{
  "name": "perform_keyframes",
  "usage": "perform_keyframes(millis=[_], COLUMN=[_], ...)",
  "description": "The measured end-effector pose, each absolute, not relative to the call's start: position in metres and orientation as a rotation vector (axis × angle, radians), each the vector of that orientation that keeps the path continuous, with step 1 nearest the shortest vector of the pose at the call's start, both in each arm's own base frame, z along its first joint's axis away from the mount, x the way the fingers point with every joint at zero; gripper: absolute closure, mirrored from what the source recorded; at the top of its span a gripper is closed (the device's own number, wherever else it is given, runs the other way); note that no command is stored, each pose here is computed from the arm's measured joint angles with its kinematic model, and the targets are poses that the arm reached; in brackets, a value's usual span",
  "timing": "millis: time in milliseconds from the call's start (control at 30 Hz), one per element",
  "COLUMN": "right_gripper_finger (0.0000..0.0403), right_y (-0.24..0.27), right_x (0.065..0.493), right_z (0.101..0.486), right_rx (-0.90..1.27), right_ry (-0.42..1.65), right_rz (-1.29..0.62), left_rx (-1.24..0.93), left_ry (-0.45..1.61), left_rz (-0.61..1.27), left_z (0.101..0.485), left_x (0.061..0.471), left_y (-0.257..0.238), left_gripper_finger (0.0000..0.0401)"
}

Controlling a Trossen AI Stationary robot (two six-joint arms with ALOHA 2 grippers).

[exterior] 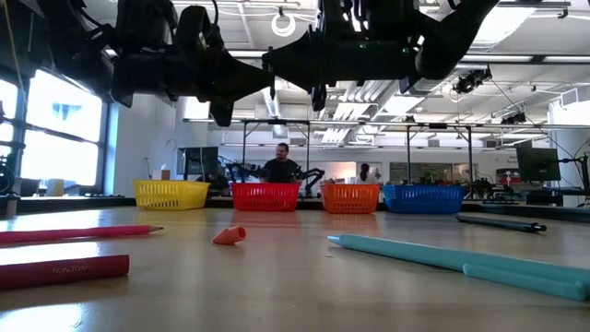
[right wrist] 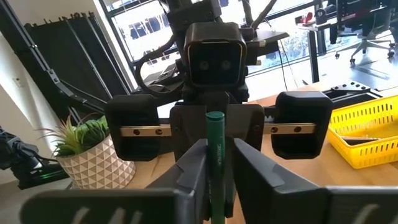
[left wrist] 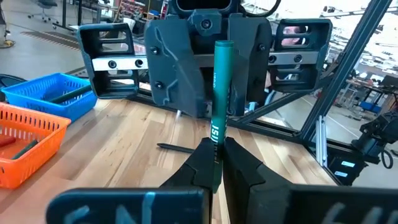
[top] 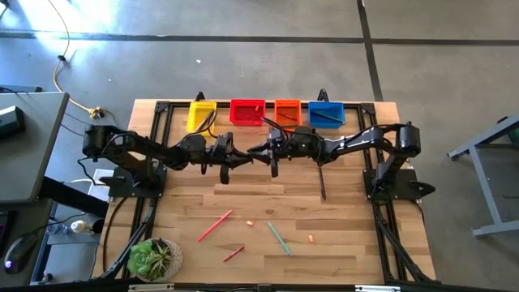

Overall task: Sort crayons/erasers/pens/pencils in bins
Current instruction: Put the green crayon into the orange basket

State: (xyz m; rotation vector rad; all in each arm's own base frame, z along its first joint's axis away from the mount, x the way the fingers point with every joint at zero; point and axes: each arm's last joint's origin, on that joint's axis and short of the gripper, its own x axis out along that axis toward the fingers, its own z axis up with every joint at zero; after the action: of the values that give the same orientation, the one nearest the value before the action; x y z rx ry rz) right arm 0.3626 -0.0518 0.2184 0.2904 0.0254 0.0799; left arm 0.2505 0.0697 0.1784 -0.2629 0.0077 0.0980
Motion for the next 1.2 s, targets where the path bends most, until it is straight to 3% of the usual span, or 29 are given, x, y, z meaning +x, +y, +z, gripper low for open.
perform_keyframes(millis=[267, 833, 1200], right_gripper_finger=[0.0395, 0.0387, 0.0387], right_y=[-0.052, -0.081, -0.166], right_x=[0.363, 0.342, 0.332], right_z=[0.219, 0.248, 0.239], right_rx=[0.277, 0.175, 0.054], right_ry=[0.022, 0.009, 0.564], right_rz=[0.071, -0.059, -0.553], left_rx=[-0.295, -0.289, -0.279], left_ry=[0.006, 0.025, 0.060], left_rz=[0.106, 0.146, 0.156], left_z=[0.178, 0.171, 0.162], left_x=[0.250, 0.237, 0.230], left_y=[0.070, 0.078, 0.077], left_gripper_finger=[0.0383, 0.0257, 0.0255])
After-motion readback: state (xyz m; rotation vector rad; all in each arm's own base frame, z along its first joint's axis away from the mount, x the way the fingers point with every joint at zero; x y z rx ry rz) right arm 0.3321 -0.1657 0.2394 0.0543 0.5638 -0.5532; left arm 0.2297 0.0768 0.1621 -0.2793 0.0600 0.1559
